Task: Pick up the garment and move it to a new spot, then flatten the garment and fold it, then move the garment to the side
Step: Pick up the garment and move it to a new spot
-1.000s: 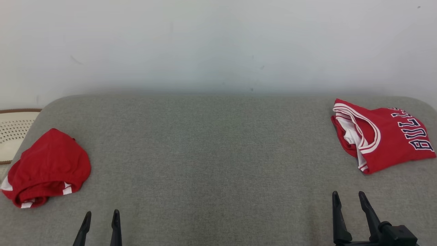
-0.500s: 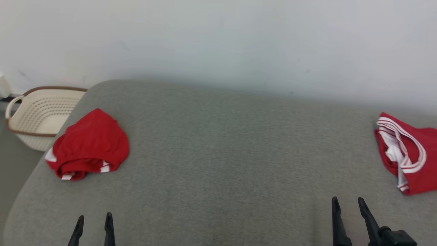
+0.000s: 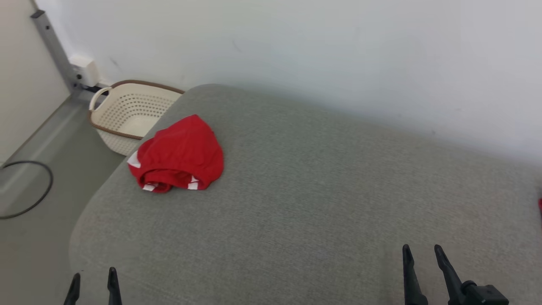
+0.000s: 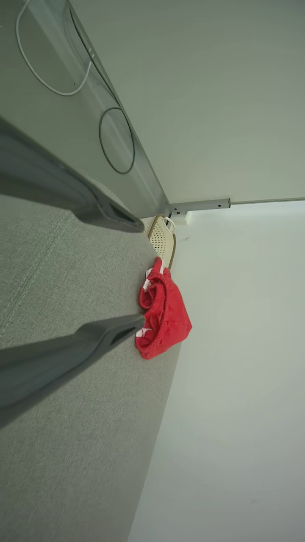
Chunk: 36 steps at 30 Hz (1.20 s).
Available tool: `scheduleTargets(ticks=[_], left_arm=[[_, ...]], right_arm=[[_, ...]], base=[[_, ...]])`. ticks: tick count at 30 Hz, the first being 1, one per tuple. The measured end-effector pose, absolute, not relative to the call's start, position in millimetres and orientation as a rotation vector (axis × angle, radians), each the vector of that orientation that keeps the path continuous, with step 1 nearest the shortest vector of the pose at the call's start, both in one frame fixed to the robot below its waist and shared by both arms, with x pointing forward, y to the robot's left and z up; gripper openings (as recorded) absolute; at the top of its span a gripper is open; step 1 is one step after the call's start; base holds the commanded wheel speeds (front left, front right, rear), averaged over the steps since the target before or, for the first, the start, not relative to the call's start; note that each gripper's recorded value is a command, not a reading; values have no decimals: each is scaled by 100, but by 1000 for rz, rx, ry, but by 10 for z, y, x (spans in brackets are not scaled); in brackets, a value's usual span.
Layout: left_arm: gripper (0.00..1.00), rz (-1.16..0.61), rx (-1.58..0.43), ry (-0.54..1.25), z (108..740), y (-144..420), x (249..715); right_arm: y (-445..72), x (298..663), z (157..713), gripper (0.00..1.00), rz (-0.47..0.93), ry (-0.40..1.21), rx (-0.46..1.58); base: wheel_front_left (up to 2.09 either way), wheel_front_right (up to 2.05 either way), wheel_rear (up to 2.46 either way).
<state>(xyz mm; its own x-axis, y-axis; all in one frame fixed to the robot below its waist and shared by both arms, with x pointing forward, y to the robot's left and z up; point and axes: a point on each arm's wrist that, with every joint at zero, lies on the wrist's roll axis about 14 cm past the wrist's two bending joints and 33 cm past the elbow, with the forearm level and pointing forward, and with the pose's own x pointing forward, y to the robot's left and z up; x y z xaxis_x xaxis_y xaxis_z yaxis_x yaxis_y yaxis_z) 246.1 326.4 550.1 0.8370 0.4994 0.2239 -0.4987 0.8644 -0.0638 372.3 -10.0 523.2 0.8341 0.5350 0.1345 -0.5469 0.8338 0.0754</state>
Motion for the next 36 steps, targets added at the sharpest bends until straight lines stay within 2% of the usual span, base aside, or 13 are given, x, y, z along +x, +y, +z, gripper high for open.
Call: scheduleTargets(ticks=[10,19,27,36], left_arm=[[100,662,12,-243,5497,3536,2035],[100,644,11,-237,5479,3535,2088],[100,503,55,-311,5894,3603,2615],[100,339,63,-325,6494,3667,3596]], right_arm=[[280,3644,5253,100,690,-102,132],[274,3632,5241,100,688,-97,137],[280,3665,5286,100,686,-111,144],[248,3848,5475,100,669,-177,150]], base=[[0,0,0],[0,0,0],[0,0,0],[0,0,0]])
